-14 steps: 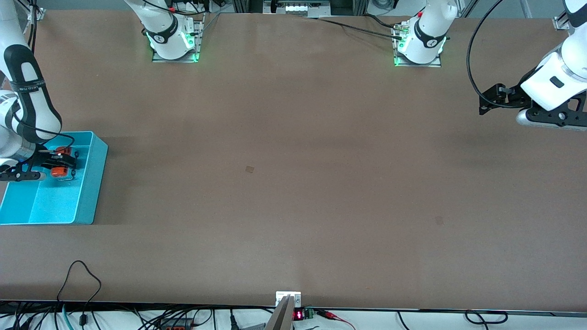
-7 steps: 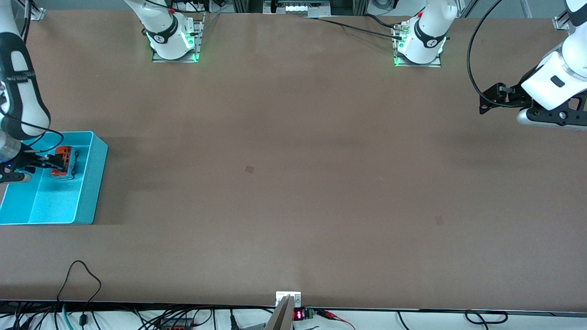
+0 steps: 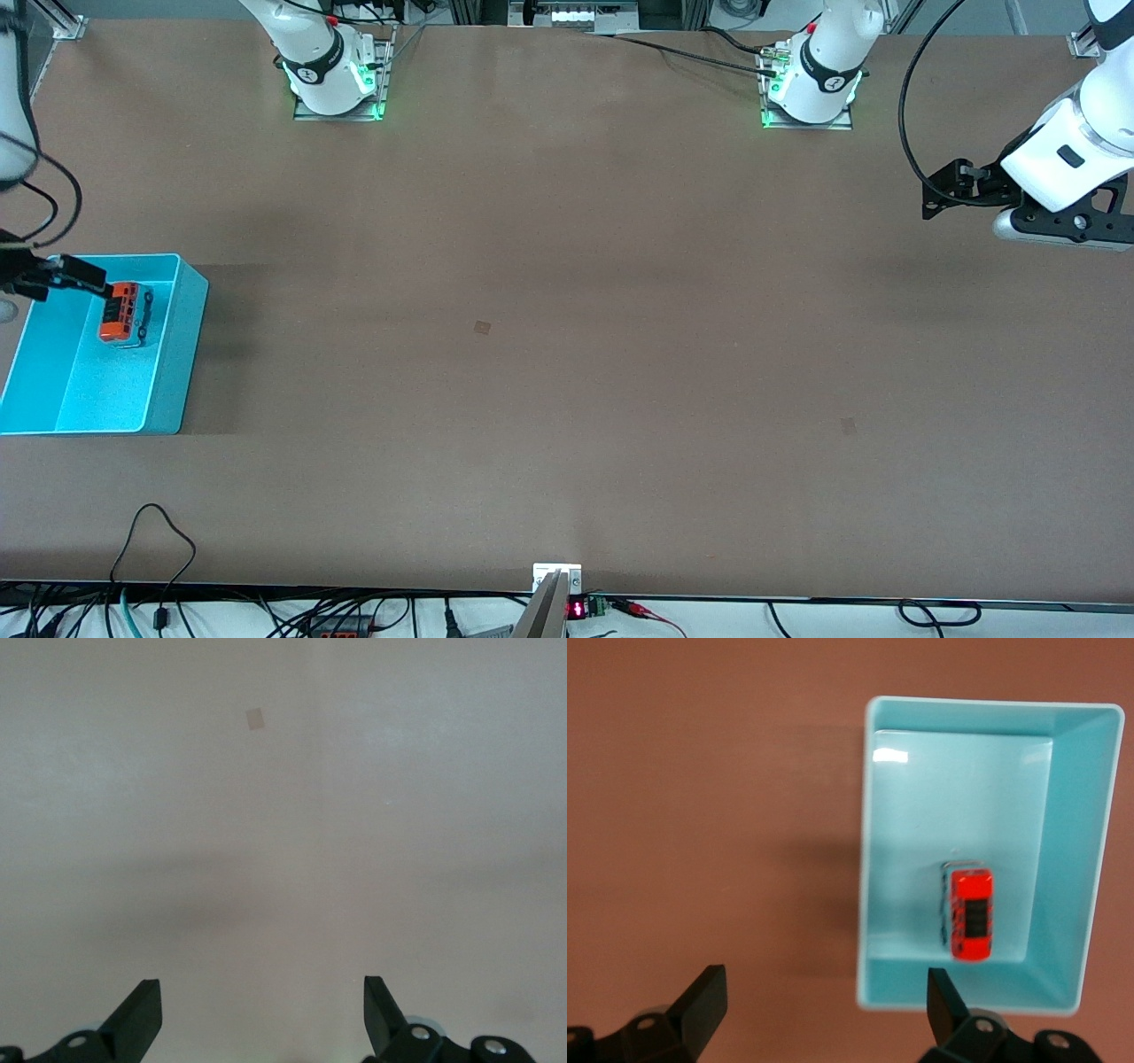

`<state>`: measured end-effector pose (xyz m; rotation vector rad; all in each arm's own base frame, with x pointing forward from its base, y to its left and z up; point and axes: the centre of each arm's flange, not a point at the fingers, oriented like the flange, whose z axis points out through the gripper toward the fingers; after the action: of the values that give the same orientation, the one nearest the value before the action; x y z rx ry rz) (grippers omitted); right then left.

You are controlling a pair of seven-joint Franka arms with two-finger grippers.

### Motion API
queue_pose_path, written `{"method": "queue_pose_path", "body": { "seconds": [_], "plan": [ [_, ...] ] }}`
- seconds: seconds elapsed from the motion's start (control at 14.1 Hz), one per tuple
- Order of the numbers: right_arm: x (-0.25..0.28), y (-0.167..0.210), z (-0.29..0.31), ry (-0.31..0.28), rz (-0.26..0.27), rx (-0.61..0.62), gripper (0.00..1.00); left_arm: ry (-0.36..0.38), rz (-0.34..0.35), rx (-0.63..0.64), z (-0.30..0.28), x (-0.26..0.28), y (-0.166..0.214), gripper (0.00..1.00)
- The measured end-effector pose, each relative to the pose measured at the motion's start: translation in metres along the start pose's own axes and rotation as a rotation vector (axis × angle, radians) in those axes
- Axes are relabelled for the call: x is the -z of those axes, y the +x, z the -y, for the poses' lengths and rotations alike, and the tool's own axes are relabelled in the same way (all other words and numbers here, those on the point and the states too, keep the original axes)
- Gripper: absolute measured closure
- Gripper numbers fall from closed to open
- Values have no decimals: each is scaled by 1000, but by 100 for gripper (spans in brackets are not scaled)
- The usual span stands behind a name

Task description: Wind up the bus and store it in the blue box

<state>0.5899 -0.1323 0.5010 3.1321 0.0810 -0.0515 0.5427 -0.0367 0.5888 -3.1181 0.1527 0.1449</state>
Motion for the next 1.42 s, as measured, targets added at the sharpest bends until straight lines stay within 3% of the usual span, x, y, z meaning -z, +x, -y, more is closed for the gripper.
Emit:
{"method": "queue_pose_path", "body": {
  "seconds": [0.21, 0.43, 1.0, 1.42],
  "plan": [
    [83, -8, 67, 0, 46, -18, 0, 0, 2, -1, -1, 0, 0, 0],
    [116, -22, 88, -5, 47, -4, 0, 0, 3, 0, -1, 0, 0, 0],
    [111, -36, 100, -6, 102, 7, 0, 0, 3, -3, -2, 0, 0, 0],
    [111, -41, 102, -7, 108, 9, 0, 0, 2, -3, -2, 1, 0, 0]
  ]
}}
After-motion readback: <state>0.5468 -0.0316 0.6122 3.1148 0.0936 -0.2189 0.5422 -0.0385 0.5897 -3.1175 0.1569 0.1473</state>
